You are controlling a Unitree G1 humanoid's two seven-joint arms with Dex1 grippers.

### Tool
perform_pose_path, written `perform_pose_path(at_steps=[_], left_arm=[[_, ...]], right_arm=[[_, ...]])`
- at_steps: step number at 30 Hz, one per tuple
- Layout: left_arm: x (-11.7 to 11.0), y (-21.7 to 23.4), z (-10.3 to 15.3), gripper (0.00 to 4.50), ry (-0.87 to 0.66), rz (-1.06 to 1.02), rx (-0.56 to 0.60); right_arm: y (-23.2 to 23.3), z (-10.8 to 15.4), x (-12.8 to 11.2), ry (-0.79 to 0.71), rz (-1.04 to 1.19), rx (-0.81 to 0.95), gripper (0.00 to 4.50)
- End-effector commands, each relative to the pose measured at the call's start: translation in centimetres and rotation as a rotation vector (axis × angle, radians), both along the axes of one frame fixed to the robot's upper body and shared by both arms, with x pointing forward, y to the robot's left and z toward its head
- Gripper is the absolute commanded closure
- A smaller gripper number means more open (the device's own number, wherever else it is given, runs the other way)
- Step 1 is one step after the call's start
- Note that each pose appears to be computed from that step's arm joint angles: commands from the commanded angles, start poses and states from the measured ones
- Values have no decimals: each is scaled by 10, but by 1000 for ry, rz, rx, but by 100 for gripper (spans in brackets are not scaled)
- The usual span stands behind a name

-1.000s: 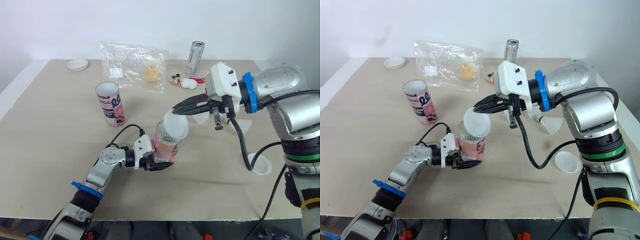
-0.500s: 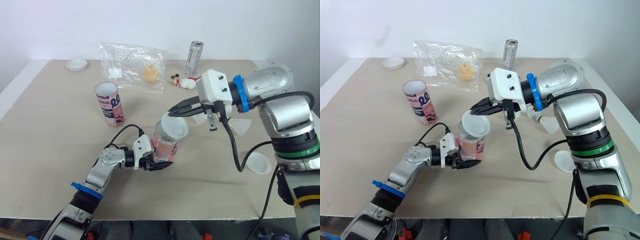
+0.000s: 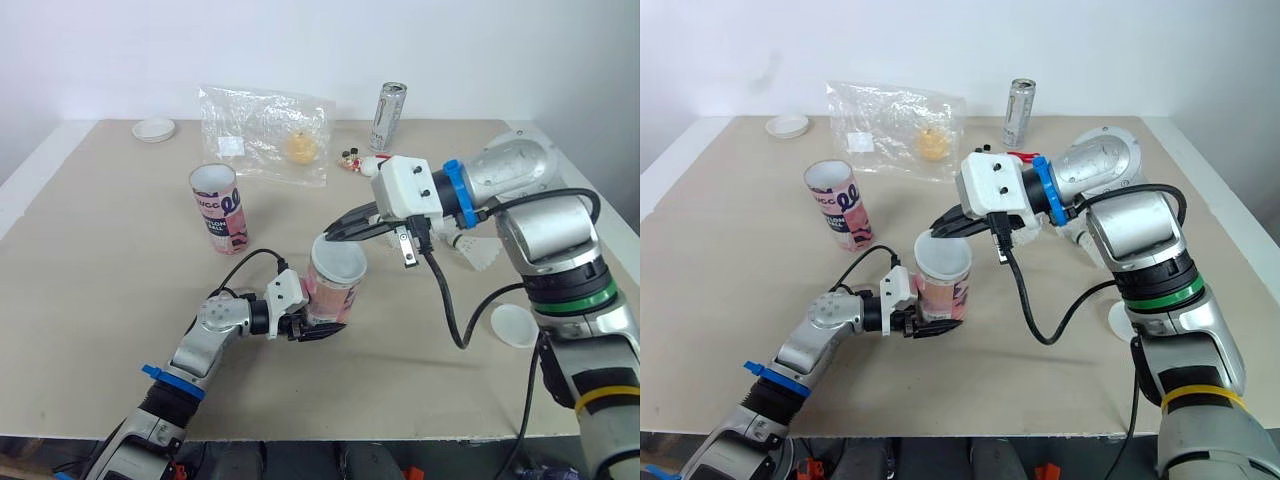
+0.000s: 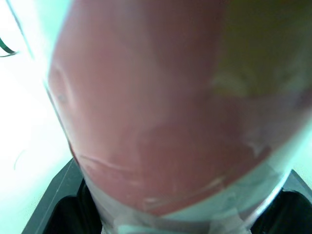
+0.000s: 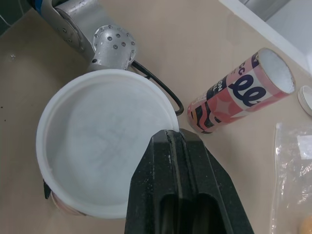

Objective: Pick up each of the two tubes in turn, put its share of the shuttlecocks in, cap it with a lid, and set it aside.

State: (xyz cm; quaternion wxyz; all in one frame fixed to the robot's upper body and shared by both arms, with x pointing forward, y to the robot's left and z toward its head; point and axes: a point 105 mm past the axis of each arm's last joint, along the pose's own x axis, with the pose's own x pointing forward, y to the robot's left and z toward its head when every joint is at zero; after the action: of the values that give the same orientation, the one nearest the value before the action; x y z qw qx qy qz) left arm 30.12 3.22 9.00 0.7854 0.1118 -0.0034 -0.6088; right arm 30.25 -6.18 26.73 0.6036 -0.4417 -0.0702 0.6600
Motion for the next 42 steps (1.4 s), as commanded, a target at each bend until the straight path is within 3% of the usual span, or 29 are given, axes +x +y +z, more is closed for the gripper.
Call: perform_pose_path(at_steps=[1,29,30,32,36,42], left_arm=[[5,14,-18,141,63,78,49],[8,16,-18,141,83,106,42],[8,16,-18,141,84,107,41],[8,16,-18,141,85,108,41],[8,17,-18,141,87,110,40],[9,17,-18,141,89,108,39]], right_arm=[[2,9,-1,-61,24,-26,448],[1,1,1,-83,64,-154,448],[1,0,1,-76,63,-157,399],[0,0,1,-70,62,-158,348],[0,3,1,-79,56,-132,168],[-6,30,6,-28,-15,14,168]])
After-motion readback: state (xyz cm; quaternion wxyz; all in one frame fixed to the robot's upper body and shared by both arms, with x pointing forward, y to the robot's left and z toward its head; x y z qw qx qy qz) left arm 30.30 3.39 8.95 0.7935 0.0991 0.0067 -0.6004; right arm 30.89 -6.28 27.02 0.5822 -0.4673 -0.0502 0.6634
